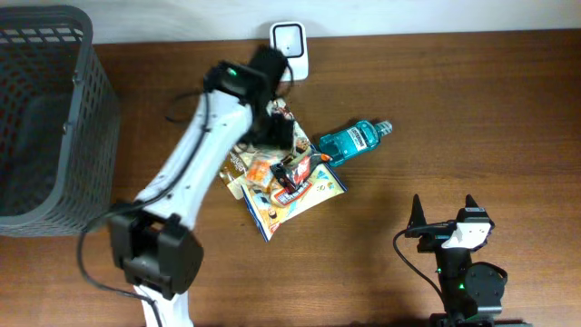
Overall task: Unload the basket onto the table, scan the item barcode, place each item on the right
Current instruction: 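Drop the Kleenex pack on the pile and return to the basket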
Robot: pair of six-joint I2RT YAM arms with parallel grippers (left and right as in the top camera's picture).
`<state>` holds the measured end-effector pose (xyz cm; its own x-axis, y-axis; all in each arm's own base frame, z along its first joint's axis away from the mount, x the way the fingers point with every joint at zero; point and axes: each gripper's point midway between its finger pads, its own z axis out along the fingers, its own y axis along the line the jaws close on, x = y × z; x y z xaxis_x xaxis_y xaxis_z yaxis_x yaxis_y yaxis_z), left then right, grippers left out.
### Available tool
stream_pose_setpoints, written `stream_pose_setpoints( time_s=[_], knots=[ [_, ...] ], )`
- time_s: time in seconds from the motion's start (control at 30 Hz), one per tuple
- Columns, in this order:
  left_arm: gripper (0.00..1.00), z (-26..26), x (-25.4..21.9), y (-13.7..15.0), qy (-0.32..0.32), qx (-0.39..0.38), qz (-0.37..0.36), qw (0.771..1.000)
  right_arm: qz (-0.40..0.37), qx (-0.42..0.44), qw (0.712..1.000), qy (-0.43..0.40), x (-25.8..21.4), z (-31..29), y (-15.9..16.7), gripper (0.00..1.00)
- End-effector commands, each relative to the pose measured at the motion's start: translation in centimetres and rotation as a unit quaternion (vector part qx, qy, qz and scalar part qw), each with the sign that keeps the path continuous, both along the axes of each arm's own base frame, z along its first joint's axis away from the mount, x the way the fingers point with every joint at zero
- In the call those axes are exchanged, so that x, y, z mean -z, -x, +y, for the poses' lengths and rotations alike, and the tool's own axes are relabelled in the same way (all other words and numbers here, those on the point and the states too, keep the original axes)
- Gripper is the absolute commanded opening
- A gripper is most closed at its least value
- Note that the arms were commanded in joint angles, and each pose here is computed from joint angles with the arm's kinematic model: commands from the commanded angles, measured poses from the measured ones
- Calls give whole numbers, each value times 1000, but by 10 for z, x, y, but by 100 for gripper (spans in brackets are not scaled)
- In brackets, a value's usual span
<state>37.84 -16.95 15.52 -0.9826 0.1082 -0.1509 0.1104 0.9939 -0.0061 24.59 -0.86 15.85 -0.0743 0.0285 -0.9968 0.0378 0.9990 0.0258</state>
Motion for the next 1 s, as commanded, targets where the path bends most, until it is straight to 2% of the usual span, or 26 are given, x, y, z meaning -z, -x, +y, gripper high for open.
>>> stream_pose_setpoints(
  time_s=[0.0, 0.07, 0.1, 0.17, 0.2, 0.27, 0.3, 0.47, 0.53, 0.57, 0.6, 0.73, 0.83, 0.97],
  knots=[
    [99, 67, -109, -28, -38, -64, -127, 989, 2, 7, 1000, 0, 3, -3, 0, 98],
    [99, 117, -154, -26, -66, -122, -174, 975, 2, 7, 1000, 0, 3, -3, 0, 98],
    [99, 156, -180, -19, -77, -190, -201, 958, 2, 7, 1000, 0, 3, -3, 0, 98],
    [99, 206, -208, -8, -69, -267, -233, 932, 2, 7, 1000, 0, 3, -3, 0, 98],
    [96, 237, -217, 2, -69, -321, -244, 913, 2, 7, 1000, 0, 3, -3, 0, 98],
    [24, 282, -219, 16, -60, -383, -240, 890, 2, 7, 1000, 0, 3, -3, 0, 98],
    [0, 302, -213, 22, -42, -409, -228, 882, 2, 7, 1000, 0, 3, -3, 0, 98],
    [0, 369, -151, 62, -49, -525, -118, 841, 2, 7, 1000, 0, 3, -3, 0, 98],
    [0, 390, -130, 84, -81, -579, -80, 807, 2, 7, 1000, 0, 3, -3, 0, 99],
    [0, 405, -120, 100, -104, -612, -62, 782, 2, 7, 1000, 0, 3, -3, 0, 98],
    [0, 412, -111, 110, -105, -628, -45, 770, 2, 7, 1000, 0, 3, -3, 0, 98],
    [0, 431, -101, 135, -103, -664, -21, 741, 2, 7, 1000, 0, 3, -3, 0, 99],
    [0, 433, -103, 148, -87, -680, -22, 728, 2, 7, 1000, 0, 3, -3, 0, 98],
    [0, 425, -86, 184, -86, -710, 19, 699, 2, 7, 1000, 0, 3, -3, 0, 98]
  ],
)
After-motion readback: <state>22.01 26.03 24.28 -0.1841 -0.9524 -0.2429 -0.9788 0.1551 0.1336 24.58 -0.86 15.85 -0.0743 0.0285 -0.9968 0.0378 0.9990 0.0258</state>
